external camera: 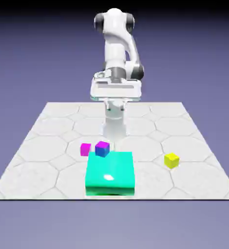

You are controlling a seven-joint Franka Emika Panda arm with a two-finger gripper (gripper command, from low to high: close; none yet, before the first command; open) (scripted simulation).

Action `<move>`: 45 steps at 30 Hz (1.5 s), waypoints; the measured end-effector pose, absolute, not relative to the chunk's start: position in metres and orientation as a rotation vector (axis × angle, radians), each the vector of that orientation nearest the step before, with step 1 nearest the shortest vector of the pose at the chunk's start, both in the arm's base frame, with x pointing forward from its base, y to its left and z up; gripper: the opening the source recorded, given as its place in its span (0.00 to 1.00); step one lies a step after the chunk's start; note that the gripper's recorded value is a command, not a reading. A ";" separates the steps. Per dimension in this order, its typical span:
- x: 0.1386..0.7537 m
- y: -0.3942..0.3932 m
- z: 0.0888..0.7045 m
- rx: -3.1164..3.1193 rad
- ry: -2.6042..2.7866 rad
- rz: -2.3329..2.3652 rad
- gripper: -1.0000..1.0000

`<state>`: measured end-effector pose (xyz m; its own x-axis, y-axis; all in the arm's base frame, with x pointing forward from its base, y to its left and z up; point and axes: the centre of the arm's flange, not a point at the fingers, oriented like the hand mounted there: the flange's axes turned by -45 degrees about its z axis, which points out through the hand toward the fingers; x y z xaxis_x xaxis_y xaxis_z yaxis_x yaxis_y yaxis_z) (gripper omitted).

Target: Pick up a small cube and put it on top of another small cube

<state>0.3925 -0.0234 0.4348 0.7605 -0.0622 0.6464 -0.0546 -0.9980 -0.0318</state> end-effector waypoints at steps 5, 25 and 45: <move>0.370 -0.128 0.337 -2.866 0.815 -0.484 0.50; 0.197 -0.216 0.114 -1.788 1.951 0.550 0.50; 0.254 -0.220 0.160 -2.457 1.325 0.764 0.00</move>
